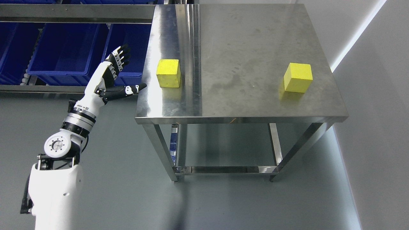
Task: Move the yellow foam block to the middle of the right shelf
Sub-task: 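Reach the left hand toward the yellow foam cube nearer the robot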
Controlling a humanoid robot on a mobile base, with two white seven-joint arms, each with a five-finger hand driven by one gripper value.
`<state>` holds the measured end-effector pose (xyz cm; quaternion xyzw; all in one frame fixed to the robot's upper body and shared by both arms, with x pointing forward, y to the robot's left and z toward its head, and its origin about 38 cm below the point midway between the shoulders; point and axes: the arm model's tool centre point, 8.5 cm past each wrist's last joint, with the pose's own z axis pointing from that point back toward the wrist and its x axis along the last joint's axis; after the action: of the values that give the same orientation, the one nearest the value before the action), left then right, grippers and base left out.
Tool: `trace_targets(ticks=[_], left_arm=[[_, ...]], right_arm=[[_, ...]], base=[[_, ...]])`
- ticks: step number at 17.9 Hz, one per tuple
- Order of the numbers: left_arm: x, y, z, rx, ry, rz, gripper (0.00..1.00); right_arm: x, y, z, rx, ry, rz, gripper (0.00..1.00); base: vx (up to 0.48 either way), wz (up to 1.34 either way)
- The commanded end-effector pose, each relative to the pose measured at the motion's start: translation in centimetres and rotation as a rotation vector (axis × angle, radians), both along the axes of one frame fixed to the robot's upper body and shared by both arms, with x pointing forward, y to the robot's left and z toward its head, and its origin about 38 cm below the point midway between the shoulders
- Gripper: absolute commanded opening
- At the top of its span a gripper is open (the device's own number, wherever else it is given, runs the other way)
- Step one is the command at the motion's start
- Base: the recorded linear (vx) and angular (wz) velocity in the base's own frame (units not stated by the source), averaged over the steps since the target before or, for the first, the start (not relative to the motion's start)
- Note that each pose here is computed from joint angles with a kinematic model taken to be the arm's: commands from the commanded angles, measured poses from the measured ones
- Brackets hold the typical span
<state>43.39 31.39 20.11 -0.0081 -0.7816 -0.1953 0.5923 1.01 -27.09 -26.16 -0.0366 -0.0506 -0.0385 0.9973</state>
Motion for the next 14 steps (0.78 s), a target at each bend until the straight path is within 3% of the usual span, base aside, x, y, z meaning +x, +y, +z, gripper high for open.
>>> trace_targets(ticks=[1,8,14], left_arm=[[3.0,1.7,-1.1,0.188,0.111,-0.028,1.00],[6.5,-1.9,-2.8,0.215,0.201,-0.116,1.00],[6.1,-6.6,-4.0,0.211,0.241,-0.311,1.00]], right_arm=[[0.7,-1.2,0.1,-0.018,-0.019,-0.005,1.00],[0.8,-1.2,0.1,-0.018,-0.021,-0.005,1.00],[0.7,-1.2,0.1,-0.018,-0.019,-0.006,1.00]], base=[[0.000,0.00],[0.013,0.01],[0.026,0.10]])
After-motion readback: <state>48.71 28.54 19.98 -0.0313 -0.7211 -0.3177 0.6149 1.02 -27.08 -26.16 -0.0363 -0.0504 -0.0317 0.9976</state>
